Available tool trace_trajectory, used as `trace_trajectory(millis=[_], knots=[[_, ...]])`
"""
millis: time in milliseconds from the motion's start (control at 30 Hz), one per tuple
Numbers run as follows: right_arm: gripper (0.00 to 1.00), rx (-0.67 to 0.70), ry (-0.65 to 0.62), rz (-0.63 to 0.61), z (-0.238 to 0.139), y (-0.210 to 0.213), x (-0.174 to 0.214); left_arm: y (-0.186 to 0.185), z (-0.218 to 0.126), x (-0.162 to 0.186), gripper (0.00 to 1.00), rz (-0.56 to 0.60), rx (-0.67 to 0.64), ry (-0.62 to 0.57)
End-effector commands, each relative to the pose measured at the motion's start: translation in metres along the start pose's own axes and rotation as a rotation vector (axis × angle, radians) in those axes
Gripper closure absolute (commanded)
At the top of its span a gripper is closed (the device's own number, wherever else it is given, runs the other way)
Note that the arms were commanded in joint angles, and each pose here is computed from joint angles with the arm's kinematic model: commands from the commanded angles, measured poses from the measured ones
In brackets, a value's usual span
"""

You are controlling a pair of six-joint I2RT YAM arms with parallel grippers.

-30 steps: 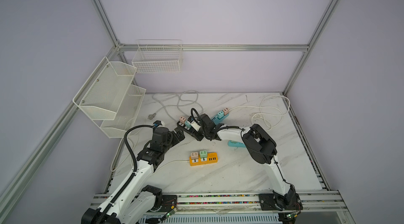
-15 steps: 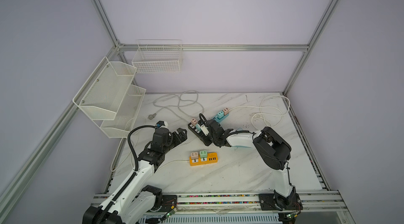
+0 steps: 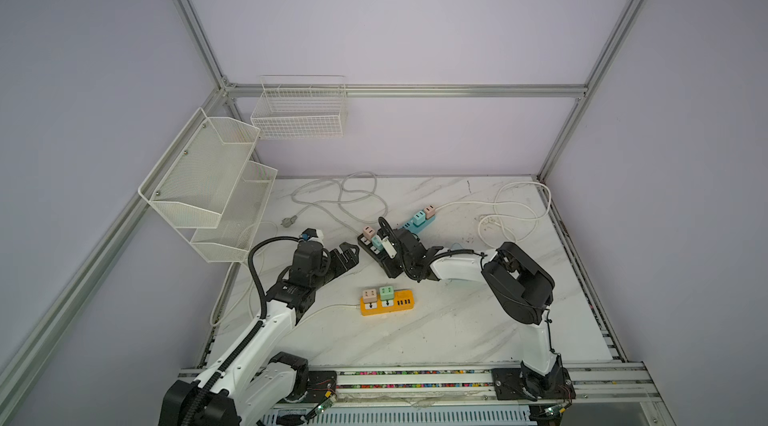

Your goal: Pull the plug off the socket

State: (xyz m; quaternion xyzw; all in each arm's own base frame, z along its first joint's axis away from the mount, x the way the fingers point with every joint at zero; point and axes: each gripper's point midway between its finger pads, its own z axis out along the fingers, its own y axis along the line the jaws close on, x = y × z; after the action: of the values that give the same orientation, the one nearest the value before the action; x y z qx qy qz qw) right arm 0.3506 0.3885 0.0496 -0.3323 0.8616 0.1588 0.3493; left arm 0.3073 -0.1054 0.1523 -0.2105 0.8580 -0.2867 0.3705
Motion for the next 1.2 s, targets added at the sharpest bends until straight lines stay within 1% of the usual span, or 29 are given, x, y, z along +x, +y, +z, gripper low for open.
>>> trace_trajectory(millis=[0, 167, 267, 367, 533, 600, 733, 900, 933, 1033, 1167], knots=[[0.31, -0.005, -0.075, -0.001, -0.032, 0.003, -0.032, -0.007, 0.001, -0.002, 0.00, 0.007, 0.041, -0.002], [0.29, -0.011, -0.102, 0.016, -0.053, 0.005, -0.049, -0.012, 0.004, -0.006, 0.00, 0.008, 0.047, -0.006], [0.29, -0.001, -0.092, 0.047, -0.056, 0.003, -0.055, -0.013, 0.010, -0.008, 0.00, 0.012, 0.040, 0.004], [0.30, -0.013, -0.083, 0.077, -0.055, 0.006, -0.060, -0.015, 0.018, -0.010, 0.03, 0.013, 0.037, 0.020], [0.33, 0.000, -0.050, 0.074, -0.044, 0.005, -0.061, -0.017, 0.037, -0.013, 0.09, 0.010, 0.038, 0.047], [0.34, 0.006, -0.037, 0.079, -0.039, 0.004, -0.059, -0.015, 0.046, -0.014, 0.14, -0.001, 0.031, 0.055], [0.35, 0.025, -0.008, 0.070, -0.027, 0.002, -0.054, -0.018, 0.061, -0.018, 0.21, -0.012, 0.052, 0.068], [0.36, 0.049, 0.005, 0.058, -0.017, -0.002, -0.053, -0.025, 0.077, -0.023, 0.28, -0.006, 0.066, 0.080], [0.36, 0.055, 0.008, 0.055, -0.015, -0.003, -0.053, -0.020, 0.086, -0.019, 0.29, -0.011, 0.054, 0.100], [0.38, 0.056, 0.012, 0.042, -0.011, -0.002, -0.054, -0.016, 0.096, -0.018, 0.33, -0.014, 0.033, 0.119], [0.40, 0.051, 0.017, 0.028, -0.003, -0.001, -0.054, -0.013, 0.107, -0.021, 0.37, -0.018, 0.025, 0.116]])
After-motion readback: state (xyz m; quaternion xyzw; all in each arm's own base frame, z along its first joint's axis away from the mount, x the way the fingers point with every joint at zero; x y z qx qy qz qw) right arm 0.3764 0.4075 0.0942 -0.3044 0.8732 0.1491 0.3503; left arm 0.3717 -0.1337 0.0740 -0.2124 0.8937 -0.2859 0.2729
